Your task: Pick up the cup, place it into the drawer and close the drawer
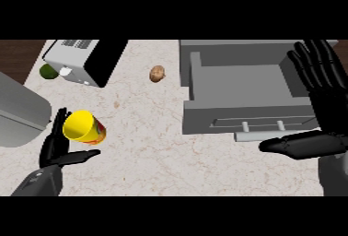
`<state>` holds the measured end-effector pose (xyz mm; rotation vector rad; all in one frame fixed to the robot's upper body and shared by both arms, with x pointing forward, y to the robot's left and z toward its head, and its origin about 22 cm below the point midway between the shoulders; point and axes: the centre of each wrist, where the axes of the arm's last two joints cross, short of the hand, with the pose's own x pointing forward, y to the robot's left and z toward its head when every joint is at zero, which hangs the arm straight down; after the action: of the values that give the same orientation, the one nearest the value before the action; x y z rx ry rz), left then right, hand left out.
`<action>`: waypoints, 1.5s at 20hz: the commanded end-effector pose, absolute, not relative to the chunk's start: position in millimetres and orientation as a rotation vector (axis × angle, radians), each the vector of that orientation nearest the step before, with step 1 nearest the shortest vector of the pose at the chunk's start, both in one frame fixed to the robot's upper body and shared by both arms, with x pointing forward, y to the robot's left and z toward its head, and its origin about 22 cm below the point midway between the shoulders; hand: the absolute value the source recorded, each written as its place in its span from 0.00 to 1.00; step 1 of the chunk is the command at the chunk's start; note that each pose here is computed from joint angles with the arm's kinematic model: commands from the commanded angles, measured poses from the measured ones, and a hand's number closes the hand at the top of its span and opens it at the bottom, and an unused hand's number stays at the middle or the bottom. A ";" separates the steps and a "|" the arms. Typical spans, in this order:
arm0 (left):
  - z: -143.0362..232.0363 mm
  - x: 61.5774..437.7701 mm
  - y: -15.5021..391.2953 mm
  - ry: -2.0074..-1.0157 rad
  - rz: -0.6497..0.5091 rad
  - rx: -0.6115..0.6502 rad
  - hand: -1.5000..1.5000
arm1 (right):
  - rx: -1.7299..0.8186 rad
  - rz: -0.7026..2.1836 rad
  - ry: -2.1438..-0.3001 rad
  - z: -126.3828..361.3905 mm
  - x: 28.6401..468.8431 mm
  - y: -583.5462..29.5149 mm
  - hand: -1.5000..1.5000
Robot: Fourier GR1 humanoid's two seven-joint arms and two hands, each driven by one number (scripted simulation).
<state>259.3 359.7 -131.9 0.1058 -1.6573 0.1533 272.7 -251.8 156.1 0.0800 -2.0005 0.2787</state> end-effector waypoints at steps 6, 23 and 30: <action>-130.6 260.4 361.3 -1.720 0.164 -0.047 0.00 | 0.068 0.286 -1.988 147.4 275.4 -265.6 0.00; -120.9 293.7 317.9 -2.054 0.232 0.075 1.00 | 0.074 0.259 -1.994 152.4 271.0 -256.5 0.00; -113.3 317.9 264.7 -2.101 0.228 -0.102 1.00 | 0.047 0.288 -1.982 152.4 273.3 -257.1 0.00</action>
<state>309.6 286.8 -116.3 0.0604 -1.9573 0.2268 270.2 -260.0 153.0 0.0575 -1.9877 0.2762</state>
